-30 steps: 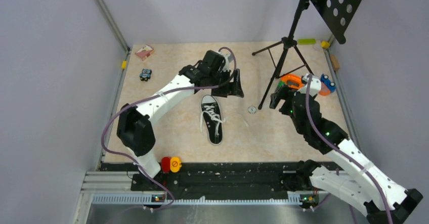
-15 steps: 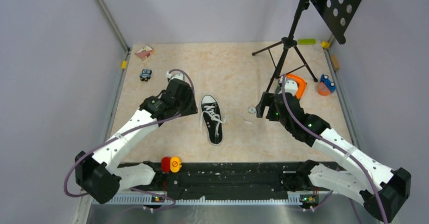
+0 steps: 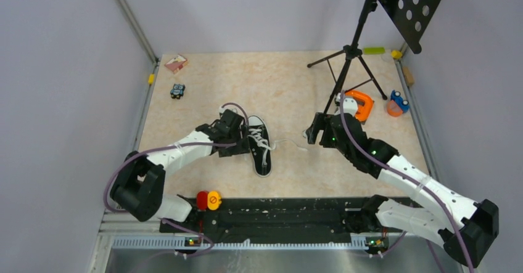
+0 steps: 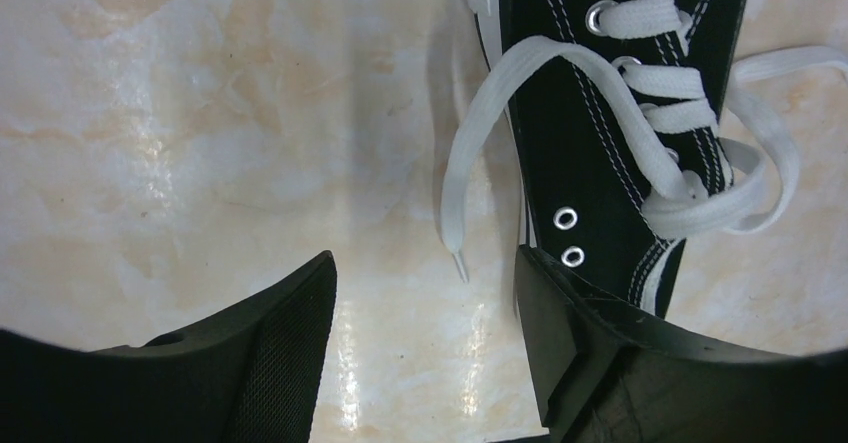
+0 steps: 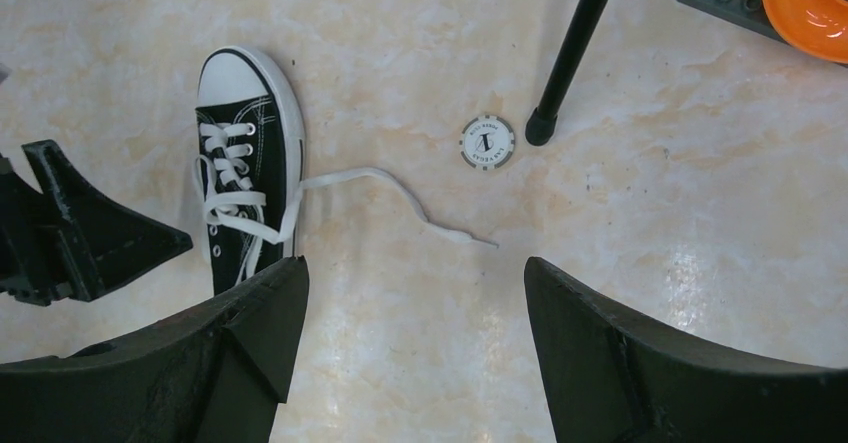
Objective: Tie the shoes
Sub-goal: Tie the shoelace on the shoe.
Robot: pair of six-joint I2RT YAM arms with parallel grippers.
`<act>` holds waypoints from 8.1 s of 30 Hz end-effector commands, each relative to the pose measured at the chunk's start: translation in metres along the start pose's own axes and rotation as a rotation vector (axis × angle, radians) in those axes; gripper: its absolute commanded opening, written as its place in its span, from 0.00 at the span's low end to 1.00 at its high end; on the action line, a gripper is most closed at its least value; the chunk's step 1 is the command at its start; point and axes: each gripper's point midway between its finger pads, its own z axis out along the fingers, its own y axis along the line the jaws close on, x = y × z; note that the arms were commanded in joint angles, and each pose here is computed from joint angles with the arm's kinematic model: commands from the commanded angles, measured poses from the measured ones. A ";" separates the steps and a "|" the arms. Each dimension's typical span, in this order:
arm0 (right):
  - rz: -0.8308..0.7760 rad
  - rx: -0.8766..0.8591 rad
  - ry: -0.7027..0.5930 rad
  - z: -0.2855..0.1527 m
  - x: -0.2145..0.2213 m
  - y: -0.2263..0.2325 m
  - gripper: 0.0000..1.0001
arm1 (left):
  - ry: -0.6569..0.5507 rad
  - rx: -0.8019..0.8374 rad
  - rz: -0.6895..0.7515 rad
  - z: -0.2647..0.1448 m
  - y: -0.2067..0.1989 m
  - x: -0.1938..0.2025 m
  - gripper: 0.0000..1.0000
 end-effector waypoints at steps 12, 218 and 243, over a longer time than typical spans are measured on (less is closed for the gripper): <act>0.050 -0.024 -0.073 -0.016 -0.016 0.003 0.80 | 0.038 -0.120 0.042 0.041 0.007 -0.007 0.57; 0.964 -0.013 0.221 0.111 0.095 0.083 0.48 | -0.202 0.399 -0.317 -0.119 0.064 -0.078 0.00; 1.255 0.114 0.355 0.146 0.135 0.066 0.52 | -0.203 0.341 -0.276 -0.115 0.072 -0.072 0.00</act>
